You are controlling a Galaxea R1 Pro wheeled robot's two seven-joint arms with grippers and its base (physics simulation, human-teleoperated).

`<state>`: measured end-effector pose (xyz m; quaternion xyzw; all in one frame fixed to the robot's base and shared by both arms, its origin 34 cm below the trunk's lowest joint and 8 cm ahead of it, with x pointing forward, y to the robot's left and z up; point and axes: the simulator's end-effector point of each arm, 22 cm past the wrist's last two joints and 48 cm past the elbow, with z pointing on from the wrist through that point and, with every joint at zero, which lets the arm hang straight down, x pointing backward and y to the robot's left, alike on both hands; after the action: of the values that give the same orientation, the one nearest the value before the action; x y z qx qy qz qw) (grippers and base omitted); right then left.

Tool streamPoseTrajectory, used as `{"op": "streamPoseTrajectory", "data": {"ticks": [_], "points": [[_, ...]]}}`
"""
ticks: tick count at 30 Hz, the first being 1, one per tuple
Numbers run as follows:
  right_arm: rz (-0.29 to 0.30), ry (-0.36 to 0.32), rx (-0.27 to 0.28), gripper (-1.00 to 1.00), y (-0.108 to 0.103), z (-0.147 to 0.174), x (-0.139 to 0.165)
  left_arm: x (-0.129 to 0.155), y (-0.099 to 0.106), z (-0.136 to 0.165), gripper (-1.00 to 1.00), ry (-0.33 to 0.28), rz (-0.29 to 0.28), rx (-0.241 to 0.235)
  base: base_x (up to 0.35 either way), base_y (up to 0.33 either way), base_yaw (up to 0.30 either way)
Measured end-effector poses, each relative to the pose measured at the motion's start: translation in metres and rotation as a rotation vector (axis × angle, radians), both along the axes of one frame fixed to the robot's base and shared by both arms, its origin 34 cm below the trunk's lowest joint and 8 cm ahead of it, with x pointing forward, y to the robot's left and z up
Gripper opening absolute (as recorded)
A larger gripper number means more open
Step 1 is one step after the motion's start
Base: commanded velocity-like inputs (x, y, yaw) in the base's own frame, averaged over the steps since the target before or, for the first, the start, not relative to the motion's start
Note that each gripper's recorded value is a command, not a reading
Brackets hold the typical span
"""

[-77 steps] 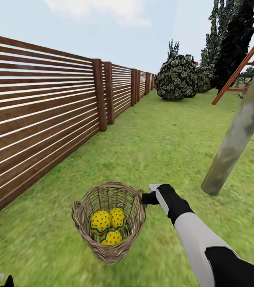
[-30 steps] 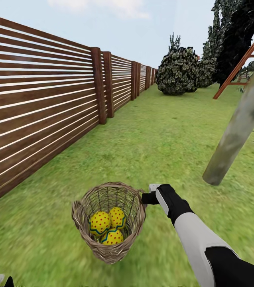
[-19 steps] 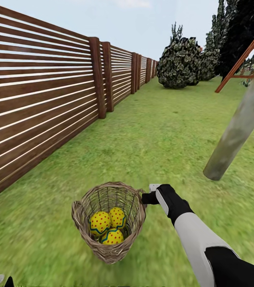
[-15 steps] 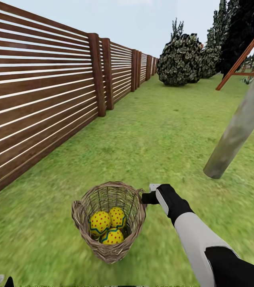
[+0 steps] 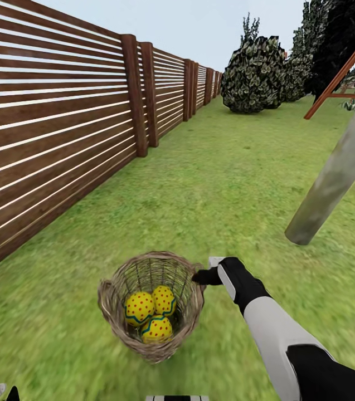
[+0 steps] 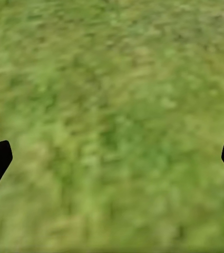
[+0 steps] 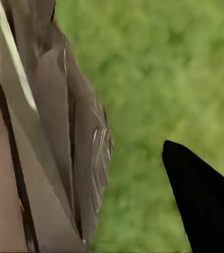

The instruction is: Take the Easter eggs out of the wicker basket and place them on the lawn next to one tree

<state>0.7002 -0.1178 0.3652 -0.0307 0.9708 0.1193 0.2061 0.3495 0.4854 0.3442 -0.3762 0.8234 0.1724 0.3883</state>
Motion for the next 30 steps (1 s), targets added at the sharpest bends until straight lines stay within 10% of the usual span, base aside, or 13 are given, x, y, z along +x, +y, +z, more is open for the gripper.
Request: {"op": "streamPoseTrajectory", "data": {"ticks": [30], "points": [[0.002, -0.045, -0.004, 1.0, -0.001, 0.029, 0.005, 0.008, -0.002, 0.012, 1.0, -0.046, -0.011, -0.005, 0.0, 0.0, 0.0]]}}
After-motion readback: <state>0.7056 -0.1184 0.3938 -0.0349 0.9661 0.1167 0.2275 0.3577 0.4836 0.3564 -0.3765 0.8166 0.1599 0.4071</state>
